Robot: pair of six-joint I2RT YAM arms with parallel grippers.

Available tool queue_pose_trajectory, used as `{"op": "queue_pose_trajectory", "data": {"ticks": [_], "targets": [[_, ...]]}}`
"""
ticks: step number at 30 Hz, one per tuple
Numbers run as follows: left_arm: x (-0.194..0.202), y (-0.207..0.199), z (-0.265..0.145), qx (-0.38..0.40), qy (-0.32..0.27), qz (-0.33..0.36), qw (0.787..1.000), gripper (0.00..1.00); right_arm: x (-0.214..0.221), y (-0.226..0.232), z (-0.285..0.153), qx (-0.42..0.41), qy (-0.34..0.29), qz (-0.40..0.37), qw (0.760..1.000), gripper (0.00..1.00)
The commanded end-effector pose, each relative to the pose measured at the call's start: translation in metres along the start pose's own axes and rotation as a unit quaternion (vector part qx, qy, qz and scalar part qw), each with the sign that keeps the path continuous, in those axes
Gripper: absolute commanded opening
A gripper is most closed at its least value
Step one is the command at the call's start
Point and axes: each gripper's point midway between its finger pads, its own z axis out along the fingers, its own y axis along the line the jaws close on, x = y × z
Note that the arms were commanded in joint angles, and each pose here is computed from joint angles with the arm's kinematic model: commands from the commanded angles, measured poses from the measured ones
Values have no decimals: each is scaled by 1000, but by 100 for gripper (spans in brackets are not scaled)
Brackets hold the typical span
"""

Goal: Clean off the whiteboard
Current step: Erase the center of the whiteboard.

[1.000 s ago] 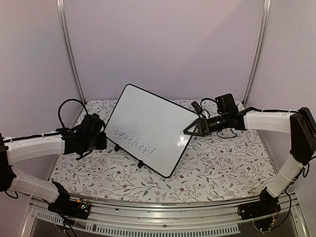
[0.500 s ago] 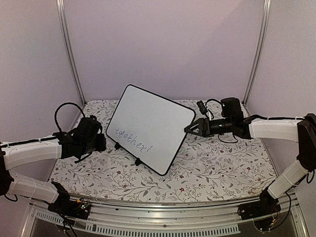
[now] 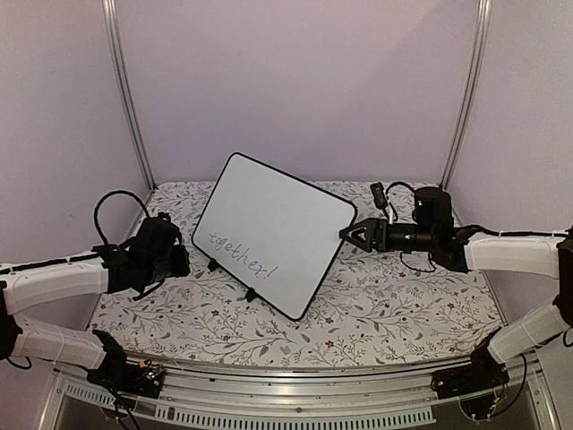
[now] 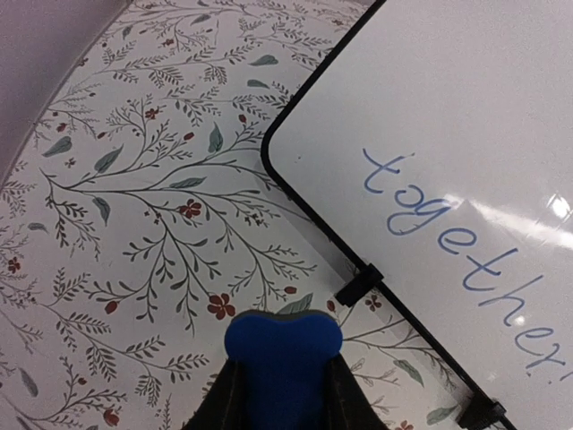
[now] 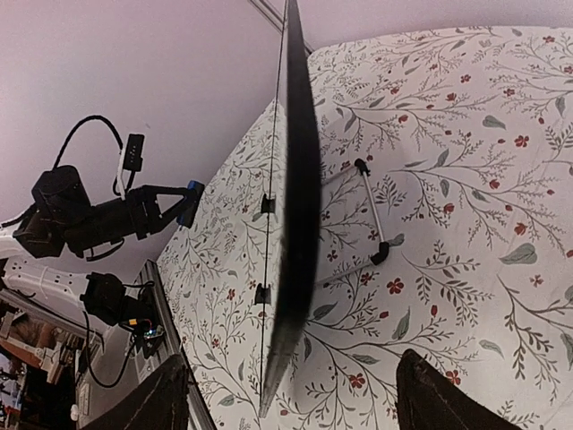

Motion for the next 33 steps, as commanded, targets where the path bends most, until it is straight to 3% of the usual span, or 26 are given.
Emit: {"op": "queue_pose_trajectory", "data": {"ticks": [1,12,17,21,25,33], "targets": [[-6,4,2,-5,-17,-24,1000,0,8,1,9,-3,-29,12,999,78],[-1,9,4,-15,-19,-32,999,0,22,16,53,-43,-24,11,999,72],[2,14,5,-23,-18,-32,999,0,27,14,74,-62,-11,30,998,53],[3,18,3,-28,-21,-34,999,0,25,15,77,-68,-10,40,997,28],[4,20,1,-28,-24,-35,999,0,18,19,73,-68,-5,38,997,12],[13,14,4,1,-20,-30,999,0,-6,-15,49,-53,29,53,997,1]]}}
